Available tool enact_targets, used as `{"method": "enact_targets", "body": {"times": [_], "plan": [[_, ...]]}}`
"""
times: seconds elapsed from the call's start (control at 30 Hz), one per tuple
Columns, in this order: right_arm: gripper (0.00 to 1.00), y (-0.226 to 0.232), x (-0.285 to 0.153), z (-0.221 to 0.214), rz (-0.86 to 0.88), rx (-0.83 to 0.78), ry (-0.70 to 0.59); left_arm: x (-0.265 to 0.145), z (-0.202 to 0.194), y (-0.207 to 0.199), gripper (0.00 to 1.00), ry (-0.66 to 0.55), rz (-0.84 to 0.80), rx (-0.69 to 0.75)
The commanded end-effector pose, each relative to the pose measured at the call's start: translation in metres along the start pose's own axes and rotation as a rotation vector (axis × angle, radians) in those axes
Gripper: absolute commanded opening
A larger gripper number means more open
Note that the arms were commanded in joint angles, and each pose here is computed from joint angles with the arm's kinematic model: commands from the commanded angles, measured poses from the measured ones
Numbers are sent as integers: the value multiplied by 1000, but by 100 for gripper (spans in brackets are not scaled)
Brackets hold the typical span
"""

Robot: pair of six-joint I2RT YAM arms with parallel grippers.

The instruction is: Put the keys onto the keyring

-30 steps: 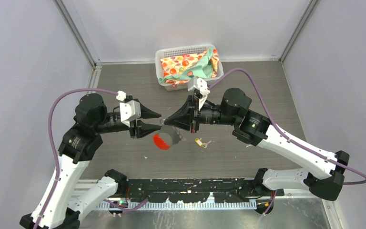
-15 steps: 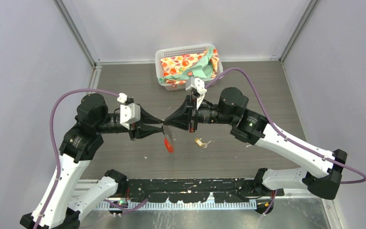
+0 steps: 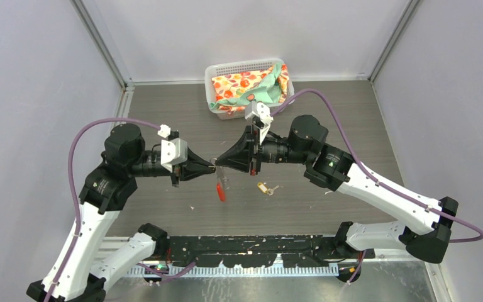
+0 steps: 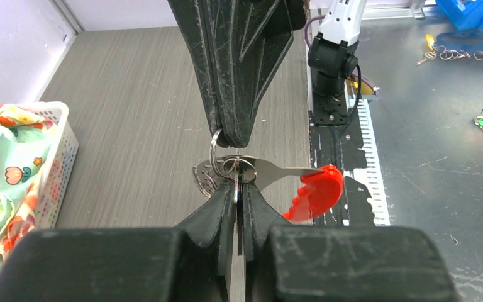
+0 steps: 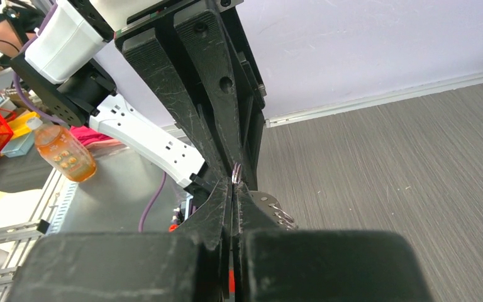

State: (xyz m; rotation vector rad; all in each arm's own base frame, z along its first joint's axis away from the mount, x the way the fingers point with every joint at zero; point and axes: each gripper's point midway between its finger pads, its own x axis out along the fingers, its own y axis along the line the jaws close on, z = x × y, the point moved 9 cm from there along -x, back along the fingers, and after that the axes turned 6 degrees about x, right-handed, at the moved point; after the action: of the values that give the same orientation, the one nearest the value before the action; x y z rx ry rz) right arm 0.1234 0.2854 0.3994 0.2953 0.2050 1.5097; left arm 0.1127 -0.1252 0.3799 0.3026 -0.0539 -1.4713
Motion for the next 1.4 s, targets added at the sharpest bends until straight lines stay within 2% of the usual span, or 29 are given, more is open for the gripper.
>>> {"method": "enact_targets", "body": {"times": [0.0,0.07,0.37,1.37], "plan": [[1,15,-8,29,40,-57,-116,-3,0,-5,3,-5,2,37],[1,15,-8,28,39,-56,-114,-5,2,-5,1,-6,19,59],[1,11,-6,20,35,-36,-86,-13,22,-3,1,-58,93,168],[1,1,-3,3,-3,-21,1,-21,44,-3,0,-131,175,242]]}}
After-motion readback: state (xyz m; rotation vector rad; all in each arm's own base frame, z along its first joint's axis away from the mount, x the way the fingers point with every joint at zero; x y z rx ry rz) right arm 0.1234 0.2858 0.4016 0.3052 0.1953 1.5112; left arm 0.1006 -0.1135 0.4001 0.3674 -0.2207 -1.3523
